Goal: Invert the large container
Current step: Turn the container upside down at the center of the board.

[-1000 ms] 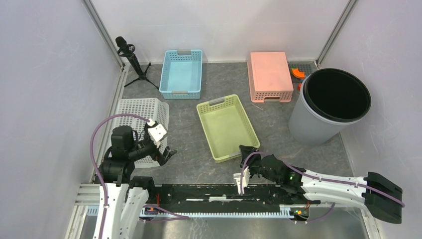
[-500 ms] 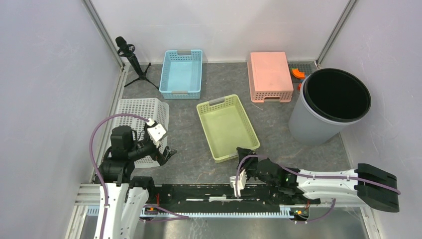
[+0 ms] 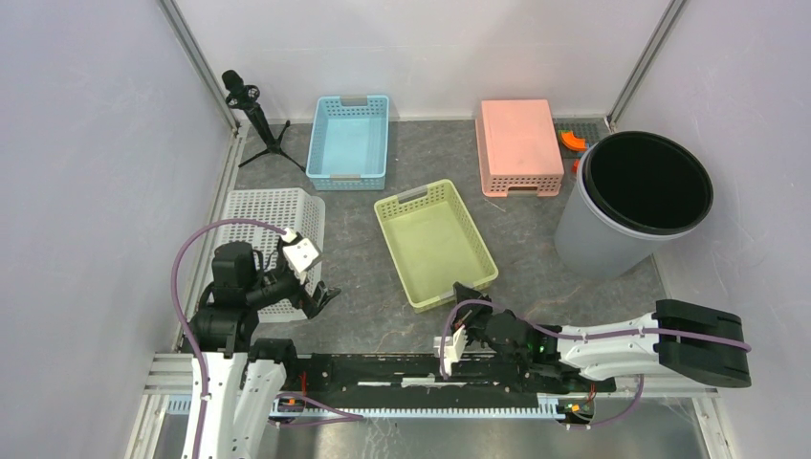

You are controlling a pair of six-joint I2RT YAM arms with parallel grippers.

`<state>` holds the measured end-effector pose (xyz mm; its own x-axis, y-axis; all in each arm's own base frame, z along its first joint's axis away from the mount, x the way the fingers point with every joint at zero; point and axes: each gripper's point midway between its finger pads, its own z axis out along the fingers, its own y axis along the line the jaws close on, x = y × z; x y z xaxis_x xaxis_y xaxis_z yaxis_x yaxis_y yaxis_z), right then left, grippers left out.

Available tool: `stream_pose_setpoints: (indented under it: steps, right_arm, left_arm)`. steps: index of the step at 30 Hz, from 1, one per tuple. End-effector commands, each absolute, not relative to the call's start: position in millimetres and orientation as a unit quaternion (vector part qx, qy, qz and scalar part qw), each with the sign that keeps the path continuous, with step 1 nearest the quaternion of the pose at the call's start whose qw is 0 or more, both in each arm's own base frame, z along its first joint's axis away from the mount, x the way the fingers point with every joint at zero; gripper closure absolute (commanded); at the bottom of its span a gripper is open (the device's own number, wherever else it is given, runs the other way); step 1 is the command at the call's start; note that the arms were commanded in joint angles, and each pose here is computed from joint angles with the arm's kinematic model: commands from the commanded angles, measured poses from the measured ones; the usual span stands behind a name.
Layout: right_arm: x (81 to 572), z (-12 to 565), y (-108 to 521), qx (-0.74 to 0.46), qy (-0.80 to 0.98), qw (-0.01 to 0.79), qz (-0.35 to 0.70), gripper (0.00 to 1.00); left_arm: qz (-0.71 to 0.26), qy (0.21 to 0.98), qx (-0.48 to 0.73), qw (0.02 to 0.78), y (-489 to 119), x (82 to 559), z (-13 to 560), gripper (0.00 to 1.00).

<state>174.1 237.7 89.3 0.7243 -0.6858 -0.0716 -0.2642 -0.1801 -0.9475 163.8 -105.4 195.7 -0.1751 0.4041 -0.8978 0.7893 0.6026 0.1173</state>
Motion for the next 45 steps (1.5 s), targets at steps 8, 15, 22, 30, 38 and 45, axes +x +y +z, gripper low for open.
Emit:
stream_pose_setpoints:
  steps: [8,15,22,30,38,45]
  right_arm:
    - [182,118,242,-0.696,0.379,0.588,-0.161,1.00]
    - [179,147,259,-0.683,0.414,0.598,-0.057,1.00]
    - [174,189,271,-0.667,0.427,0.609,0.043,1.00]
    - [169,225,277,-0.645,0.431,0.618,0.127,1.00]
    - [166,249,276,-0.612,0.441,0.623,0.207,1.00]
    - [166,256,272,-0.586,0.463,0.605,0.275,1.00]
  left_arm:
    - [-0.194,0.724,0.413,0.517,-109,163,207,0.00]
    - [-0.196,0.726,0.413,0.514,-109,163,207,0.00]
    - [-0.198,0.728,0.411,0.511,-109,164,205,0.00]
    - [-0.197,0.727,0.412,0.513,-109,164,206,0.00]
    - [-0.198,0.725,0.414,0.514,-109,163,206,0.00]
    - [-0.197,0.723,0.415,0.516,-109,162,207,0.00]
